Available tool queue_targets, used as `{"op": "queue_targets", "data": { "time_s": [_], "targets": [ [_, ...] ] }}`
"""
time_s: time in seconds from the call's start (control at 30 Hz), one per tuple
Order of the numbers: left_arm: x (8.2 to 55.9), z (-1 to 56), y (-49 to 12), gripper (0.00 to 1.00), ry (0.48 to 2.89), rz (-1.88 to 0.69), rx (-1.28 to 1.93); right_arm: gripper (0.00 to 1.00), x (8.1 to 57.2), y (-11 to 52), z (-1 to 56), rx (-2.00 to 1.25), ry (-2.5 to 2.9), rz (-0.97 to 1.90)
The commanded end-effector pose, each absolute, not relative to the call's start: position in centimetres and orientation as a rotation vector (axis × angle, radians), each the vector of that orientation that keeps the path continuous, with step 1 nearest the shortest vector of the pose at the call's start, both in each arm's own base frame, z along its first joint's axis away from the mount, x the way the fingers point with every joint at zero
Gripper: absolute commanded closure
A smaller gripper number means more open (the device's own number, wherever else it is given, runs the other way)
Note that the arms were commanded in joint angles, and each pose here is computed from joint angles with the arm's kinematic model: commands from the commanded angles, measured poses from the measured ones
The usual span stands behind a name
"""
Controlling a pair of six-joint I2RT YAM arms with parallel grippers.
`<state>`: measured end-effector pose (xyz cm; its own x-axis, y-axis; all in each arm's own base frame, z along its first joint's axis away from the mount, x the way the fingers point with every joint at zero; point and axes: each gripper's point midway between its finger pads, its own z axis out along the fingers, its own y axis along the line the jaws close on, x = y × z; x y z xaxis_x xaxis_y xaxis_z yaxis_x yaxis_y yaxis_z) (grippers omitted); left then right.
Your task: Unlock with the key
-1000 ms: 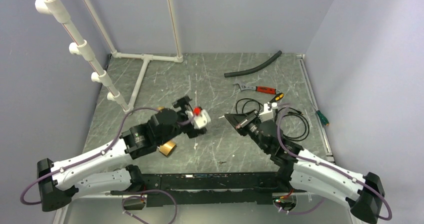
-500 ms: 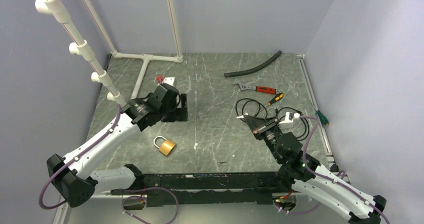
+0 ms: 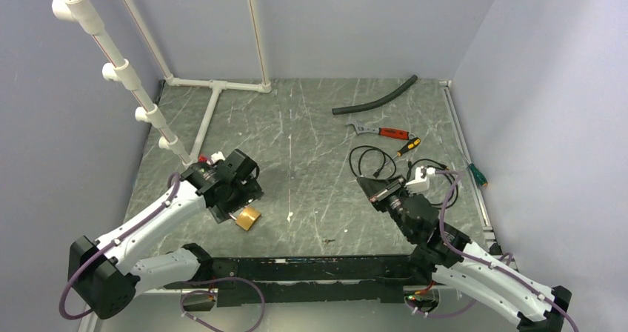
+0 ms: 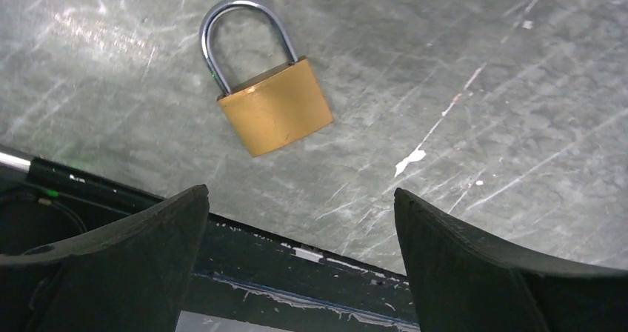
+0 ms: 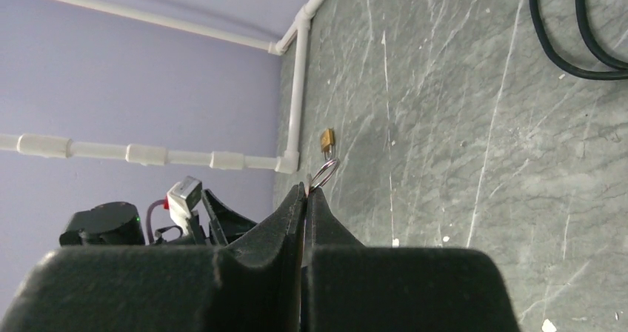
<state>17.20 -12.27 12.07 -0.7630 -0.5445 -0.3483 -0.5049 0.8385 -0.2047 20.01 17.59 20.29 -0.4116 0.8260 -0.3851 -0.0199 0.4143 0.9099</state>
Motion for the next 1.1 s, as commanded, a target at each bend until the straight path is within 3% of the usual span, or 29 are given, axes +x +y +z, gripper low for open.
{"op": "queue_targets", "data": {
  "time_s": [0.0,0.5,1.07],
  "targets": [
    [16.3,10.9,-12.2,0.01,2.604,-0.116,-1.017,1.0,20.0,18.2,22.1,0.642,1.668,1.188],
    [17.3,7.7,-13.1,0.01,2.671,-0.171,-1.059,1.0,17.4,19.4,25.7,0.211,1.339,1.323],
    [17.2,5.2,-13.0,0.02,2.692,-0.175,-1.119,1.0,18.3,19.8,24.5,0.23,1.412,1.272]
  ]
}}
